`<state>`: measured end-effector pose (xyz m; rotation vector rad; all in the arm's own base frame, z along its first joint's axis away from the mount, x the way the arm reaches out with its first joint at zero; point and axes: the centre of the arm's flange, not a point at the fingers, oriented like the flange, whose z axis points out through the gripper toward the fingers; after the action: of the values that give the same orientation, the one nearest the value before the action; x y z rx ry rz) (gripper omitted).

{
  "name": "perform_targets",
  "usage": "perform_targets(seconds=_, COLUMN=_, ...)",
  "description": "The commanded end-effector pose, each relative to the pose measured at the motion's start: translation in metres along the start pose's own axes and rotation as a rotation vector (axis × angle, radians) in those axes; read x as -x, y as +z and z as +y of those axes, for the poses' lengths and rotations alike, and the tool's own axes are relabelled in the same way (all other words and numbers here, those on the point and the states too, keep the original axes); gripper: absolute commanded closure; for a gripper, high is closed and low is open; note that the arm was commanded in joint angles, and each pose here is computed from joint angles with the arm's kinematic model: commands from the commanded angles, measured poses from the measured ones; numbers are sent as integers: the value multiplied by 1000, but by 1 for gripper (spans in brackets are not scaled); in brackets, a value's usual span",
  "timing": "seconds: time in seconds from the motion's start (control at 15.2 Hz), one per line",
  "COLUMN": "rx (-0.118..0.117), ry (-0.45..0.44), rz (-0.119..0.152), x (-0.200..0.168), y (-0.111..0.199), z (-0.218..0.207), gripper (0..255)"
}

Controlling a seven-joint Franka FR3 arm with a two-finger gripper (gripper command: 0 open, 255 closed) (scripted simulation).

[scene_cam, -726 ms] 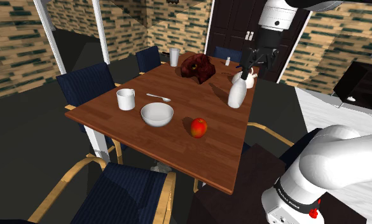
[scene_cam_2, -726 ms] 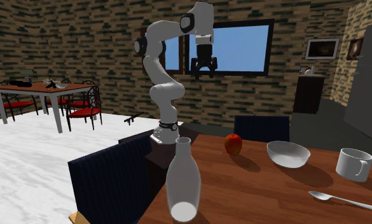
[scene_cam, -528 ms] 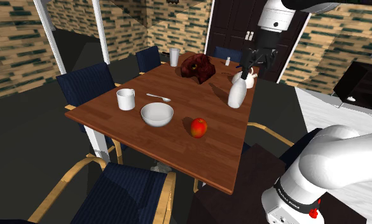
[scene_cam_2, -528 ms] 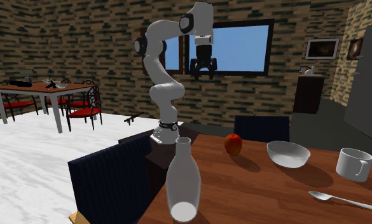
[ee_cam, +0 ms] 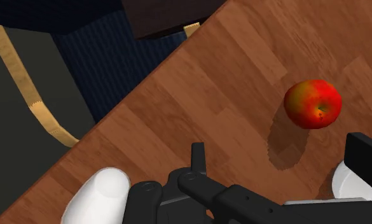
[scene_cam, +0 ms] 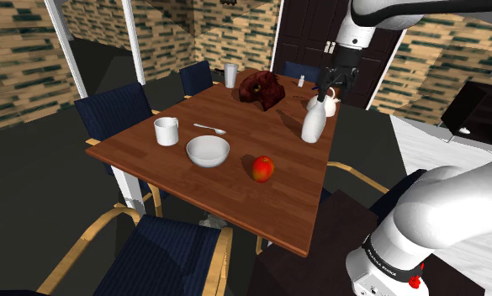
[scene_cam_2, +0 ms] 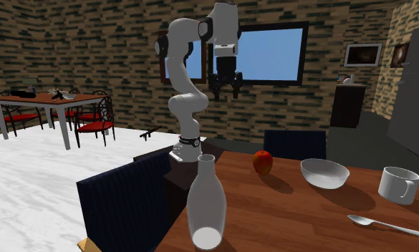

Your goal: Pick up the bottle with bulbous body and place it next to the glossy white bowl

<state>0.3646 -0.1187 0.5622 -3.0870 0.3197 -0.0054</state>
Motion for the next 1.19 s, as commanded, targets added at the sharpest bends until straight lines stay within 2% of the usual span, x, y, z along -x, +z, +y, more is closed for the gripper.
perform_targets(seconds=0.0, rx=2, ry=-1, rz=1, x=-17, y=4, z=18, gripper=0)
perform_targets(seconds=1.12, rx=8, ry=-2, rz=2, x=-166, y=55, z=177, gripper=0)
